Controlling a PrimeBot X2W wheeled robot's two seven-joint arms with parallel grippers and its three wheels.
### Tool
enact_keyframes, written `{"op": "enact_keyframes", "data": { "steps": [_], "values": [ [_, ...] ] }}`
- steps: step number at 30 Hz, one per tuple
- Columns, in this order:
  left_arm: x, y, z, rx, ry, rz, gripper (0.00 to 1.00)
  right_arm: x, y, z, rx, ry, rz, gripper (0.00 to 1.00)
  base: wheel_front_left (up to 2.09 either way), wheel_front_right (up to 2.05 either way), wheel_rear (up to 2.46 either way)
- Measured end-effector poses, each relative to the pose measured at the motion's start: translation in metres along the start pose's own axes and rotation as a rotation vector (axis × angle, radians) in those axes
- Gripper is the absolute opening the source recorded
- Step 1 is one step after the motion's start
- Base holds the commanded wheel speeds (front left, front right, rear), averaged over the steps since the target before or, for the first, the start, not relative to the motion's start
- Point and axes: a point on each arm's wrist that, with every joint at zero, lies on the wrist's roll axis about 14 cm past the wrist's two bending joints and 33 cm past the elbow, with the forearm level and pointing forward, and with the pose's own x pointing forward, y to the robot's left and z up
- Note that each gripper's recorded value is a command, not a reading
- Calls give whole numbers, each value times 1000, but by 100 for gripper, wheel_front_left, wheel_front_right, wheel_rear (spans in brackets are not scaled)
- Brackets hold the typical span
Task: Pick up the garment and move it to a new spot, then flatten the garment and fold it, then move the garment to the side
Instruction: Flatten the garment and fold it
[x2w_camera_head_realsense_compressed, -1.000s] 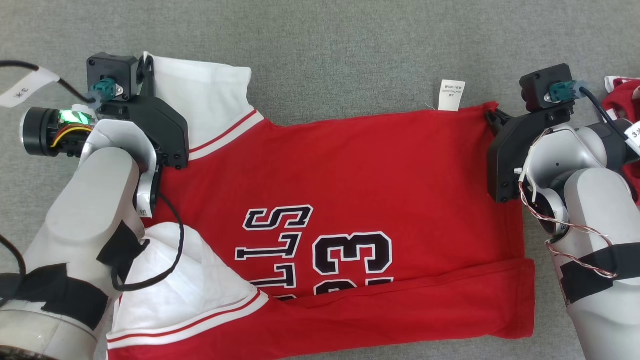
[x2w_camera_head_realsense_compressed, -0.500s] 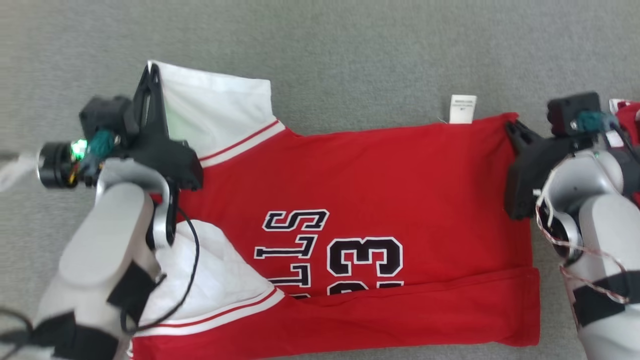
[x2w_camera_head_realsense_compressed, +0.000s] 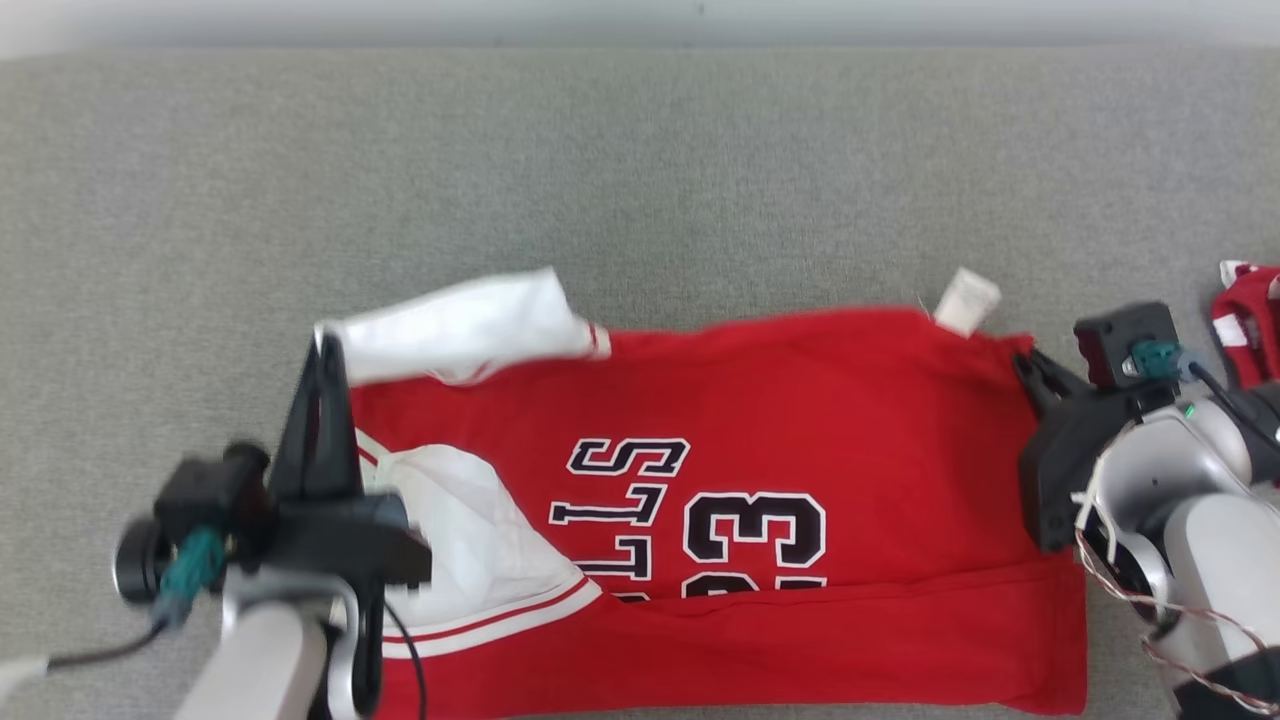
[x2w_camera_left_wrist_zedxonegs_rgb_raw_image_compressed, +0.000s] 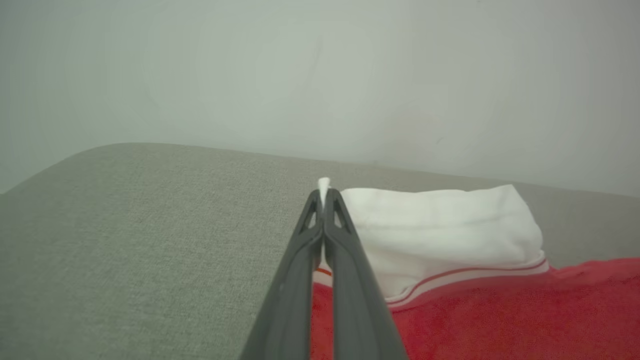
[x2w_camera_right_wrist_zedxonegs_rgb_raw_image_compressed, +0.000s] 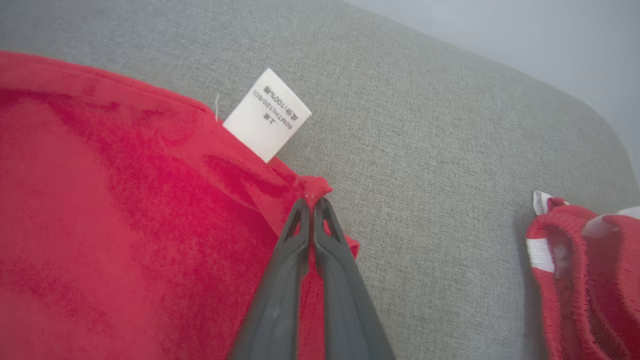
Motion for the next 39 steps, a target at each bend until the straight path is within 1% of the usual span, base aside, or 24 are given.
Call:
{"op": "enact_keyframes", "data": {
  "steps": [3, 8, 11, 12, 17, 22, 27, 32, 39],
  "values": [
    [-21, 2, -4, -33, 17, 10, 0, -8, -2, -10, -42, 43, 4, 0, 0, 0, 0],
    [-53, -1, -13, -80, 57, 15, 0, -22, 2, -23, -94, 96, 45, 0, 0, 0, 0],
    [-65, 2, -12, -112, 60, 43, 0, -30, -2, -24, -116, 110, 51, 0, 0, 0, 0],
    [-73, 4, -11, -134, 62, 56, 0, -34, -4, -21, -142, 111, 50, 0, 0, 0, 0],
    [-88, 3, -12, -165, 83, 62, 0, -43, -3, -25, -210, 152, 81, 0, 0, 0, 0],
    [-100, 1, -19, -191, 115, 74, 0, -49, 4, -38, -219, 208, 129, 0, 0, 0, 0],
    [-111, 1, -26, -228, 144, 95, 0, -51, -4, -33, -224, 203, 118, 0, 0, 0, 0],
    [-119, 5, -31, -230, 164, 110, 0, -53, -11, -31, -229, 207, 103, 0, 0, 0, 0],
    [-136, 13, -50, -234, 252, 140, 0, -58, -5, -47, -240, 263, 131, 0, 0, 0, 0]
  ]
}}
